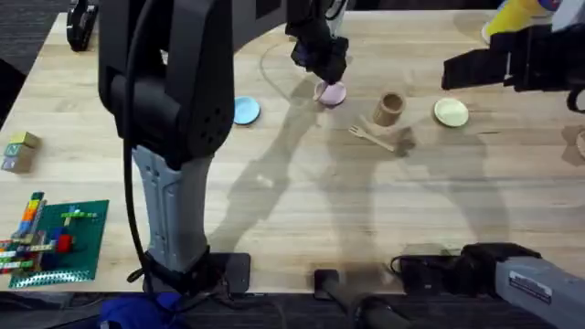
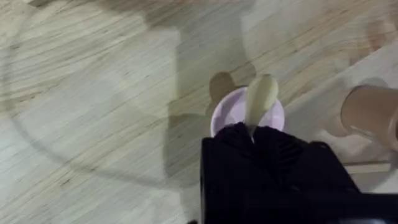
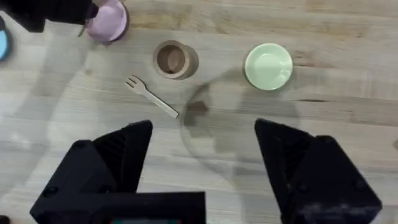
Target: Pick up a utensil and set it on the pink plate, then put the other utensil in the container.
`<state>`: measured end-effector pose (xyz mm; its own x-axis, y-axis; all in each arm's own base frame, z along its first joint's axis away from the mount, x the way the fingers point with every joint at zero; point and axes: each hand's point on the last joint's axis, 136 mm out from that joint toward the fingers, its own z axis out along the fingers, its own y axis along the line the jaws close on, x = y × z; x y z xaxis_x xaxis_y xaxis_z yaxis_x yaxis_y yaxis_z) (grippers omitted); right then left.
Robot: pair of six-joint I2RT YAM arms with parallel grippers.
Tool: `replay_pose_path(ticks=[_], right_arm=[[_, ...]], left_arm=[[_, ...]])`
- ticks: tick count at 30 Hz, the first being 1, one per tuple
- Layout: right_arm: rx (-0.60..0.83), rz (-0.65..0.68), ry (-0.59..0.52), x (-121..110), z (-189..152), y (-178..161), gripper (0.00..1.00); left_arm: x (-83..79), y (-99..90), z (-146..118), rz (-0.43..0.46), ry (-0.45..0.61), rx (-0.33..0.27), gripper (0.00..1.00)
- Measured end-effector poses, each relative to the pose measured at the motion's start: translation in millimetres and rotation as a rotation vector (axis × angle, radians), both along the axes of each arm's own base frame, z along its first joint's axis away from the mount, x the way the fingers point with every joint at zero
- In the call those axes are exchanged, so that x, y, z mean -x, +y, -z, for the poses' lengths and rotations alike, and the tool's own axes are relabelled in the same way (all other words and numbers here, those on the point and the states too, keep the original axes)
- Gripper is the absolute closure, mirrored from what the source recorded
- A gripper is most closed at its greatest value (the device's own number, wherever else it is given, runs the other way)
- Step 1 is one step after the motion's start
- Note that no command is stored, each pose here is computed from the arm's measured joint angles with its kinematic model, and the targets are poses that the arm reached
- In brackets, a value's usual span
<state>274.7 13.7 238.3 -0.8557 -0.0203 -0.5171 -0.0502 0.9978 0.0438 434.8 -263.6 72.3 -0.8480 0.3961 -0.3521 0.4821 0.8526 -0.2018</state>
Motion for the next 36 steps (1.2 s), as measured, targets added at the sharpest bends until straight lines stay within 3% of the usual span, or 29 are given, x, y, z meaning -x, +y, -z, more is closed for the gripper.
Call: replay_pose_path(ticks=[8, 16, 19, 22, 24, 29, 33, 36], right_arm=[[0.0, 0.0, 0.0, 0.0, 0.0, 0.0, 0.004], [0.0, 0.0, 0.0, 0.0, 0.0, 0.0, 0.004], [0.0, 0.0, 0.0, 0.0, 0.0, 0.0, 0.003], [0.0, 0.0, 0.0, 0.0, 0.0, 0.0, 0.003], [0.0, 0.0, 0.0, 0.0, 0.0, 0.0, 0.003], [0.0, 0.0, 0.0, 0.0, 0.0, 0.0, 0.004], [0.0, 0.0, 0.0, 0.0, 0.0, 0.1, 0.004], [0.0, 0.0, 0.0, 0.0, 0.0, 0.1, 0.004]], left_arm=[[-1.9, -3.7, 17.0, -0.016, 0.028, 0.009, 0.96], [-1.8, -3.7, 18.1, -0.02, 0.032, 0.01, 0.932], [-1.8, -3.8, 18.0, -0.022, 0.032, 0.011, 0.771], [-1.6, -4.2, 18.1, -0.023, 0.034, 0.013, 0.451], [-1.6, -4.5, 18.0, -0.024, 0.035, 0.015, 0.293], [-1.9, -5.1, 17.7, -0.027, 0.035, 0.019, 0.143], [-1.9, -5.1, 17.7, -0.027, 0.036, 0.019, 0.117], [-1.8, -5.1, 17.7, -0.029, 0.037, 0.02, 0.042]])
